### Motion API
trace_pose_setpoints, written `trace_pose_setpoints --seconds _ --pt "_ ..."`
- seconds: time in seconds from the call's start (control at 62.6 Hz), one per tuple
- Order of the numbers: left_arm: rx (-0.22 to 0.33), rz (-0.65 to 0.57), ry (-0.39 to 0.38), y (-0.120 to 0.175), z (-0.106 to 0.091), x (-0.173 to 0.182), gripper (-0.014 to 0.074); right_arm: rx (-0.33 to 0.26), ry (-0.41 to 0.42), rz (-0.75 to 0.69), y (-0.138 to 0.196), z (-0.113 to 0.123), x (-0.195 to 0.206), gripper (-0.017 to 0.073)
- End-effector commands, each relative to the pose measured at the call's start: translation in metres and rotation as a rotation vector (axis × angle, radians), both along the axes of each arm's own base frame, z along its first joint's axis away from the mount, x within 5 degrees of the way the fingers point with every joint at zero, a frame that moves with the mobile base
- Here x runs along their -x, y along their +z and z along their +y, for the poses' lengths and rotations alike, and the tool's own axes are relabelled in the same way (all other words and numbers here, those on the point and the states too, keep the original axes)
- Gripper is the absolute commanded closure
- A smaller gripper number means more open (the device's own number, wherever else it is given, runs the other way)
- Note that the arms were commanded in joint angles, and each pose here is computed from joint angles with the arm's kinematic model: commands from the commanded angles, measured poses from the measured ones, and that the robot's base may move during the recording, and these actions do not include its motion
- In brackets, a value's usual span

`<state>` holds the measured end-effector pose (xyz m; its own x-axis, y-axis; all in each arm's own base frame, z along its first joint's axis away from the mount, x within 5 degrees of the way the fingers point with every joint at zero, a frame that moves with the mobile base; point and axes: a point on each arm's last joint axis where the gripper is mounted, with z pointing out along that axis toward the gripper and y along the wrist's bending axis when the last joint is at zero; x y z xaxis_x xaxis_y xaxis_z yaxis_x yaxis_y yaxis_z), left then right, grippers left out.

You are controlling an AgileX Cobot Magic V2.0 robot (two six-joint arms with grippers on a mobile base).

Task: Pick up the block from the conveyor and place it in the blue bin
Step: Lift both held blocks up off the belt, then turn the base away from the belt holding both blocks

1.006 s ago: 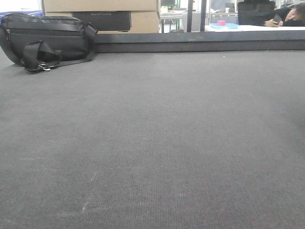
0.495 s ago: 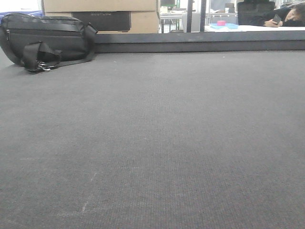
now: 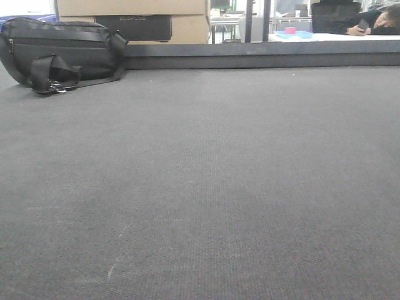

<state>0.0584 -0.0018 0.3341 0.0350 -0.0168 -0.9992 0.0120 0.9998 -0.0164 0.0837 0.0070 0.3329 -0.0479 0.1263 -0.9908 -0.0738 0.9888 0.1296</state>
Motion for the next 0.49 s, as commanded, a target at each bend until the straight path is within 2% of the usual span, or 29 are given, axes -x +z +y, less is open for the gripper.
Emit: trace_pose_setpoints --seconds 0.0,0.479 --pt "0.009 -0.025 0.005 0.0020 0.0002 0.0021 0.0705 0.017 -0.007 -0.048 0.0065 -0.0008 0.0033 0.0713" --pt "0.009 -0.025 0.005 0.0020 0.0002 0.0021 0.0705 0.017 -0.007 -0.048 0.0065 -0.0008 0.0033 0.0713"
